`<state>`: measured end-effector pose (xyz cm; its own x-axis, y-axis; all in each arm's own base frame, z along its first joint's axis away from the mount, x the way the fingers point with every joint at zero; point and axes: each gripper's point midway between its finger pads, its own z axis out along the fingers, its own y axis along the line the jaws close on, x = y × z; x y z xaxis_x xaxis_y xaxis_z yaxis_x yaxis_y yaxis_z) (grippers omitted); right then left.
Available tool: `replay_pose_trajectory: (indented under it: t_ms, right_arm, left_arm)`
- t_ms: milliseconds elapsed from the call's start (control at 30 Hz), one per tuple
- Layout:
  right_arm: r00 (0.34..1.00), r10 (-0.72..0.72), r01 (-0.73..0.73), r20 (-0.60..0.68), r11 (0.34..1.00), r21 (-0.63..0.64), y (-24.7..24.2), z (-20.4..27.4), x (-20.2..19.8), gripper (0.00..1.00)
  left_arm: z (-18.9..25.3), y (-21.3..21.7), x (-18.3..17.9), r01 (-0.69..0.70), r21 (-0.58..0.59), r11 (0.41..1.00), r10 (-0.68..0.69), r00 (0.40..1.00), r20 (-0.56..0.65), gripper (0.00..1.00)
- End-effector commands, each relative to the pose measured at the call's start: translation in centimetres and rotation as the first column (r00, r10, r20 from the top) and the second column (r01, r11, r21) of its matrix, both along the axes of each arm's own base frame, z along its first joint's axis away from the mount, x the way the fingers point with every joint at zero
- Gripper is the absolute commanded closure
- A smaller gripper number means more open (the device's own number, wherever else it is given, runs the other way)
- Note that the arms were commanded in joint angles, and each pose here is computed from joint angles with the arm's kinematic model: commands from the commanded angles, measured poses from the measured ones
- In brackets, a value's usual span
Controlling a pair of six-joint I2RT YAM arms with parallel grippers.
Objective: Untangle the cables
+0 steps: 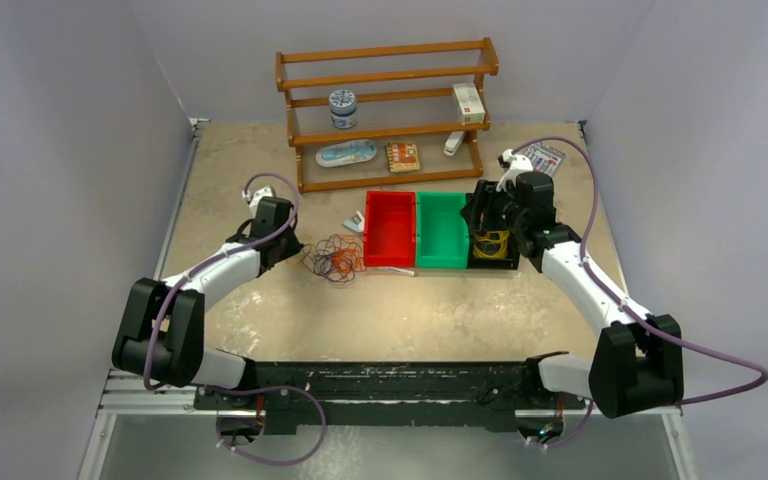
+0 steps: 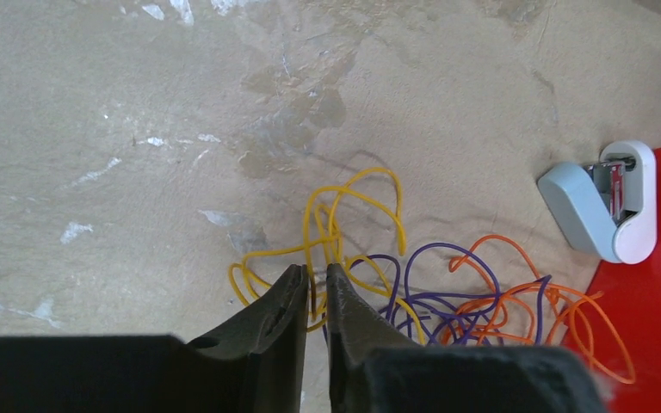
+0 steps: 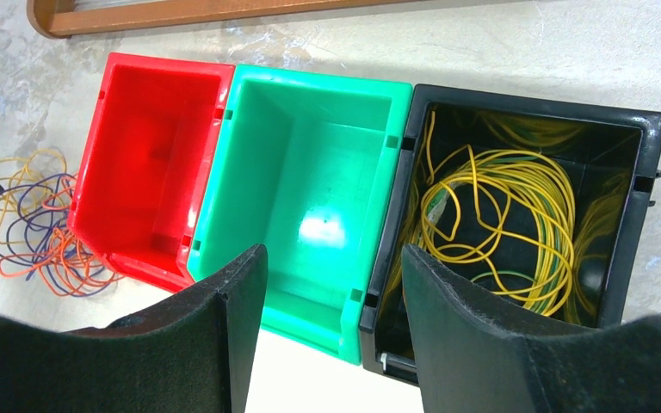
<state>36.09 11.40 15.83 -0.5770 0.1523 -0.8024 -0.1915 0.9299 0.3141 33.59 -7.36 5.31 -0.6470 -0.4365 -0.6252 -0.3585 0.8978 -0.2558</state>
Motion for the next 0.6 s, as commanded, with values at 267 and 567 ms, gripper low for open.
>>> replay_pose_trajectory:
  t_ms: [267,567]
  right_arm:
    - [0.995,-0.029,0.026,0.091,0.999,0.034,0.1,3.0,1.2,0.39]
    - [0.989,-0.065,0.055,0.134,0.995,0.080,0.2,4.4,2.0,0.39]
  left_arm:
    - [5.4,1.9,1.3,-0.071,0.045,0.996,0.065,0.990,0.127,1.00]
    - [14.4,3.2,2.1,-0.051,0.139,0.989,0.012,0.963,0.270,1.00]
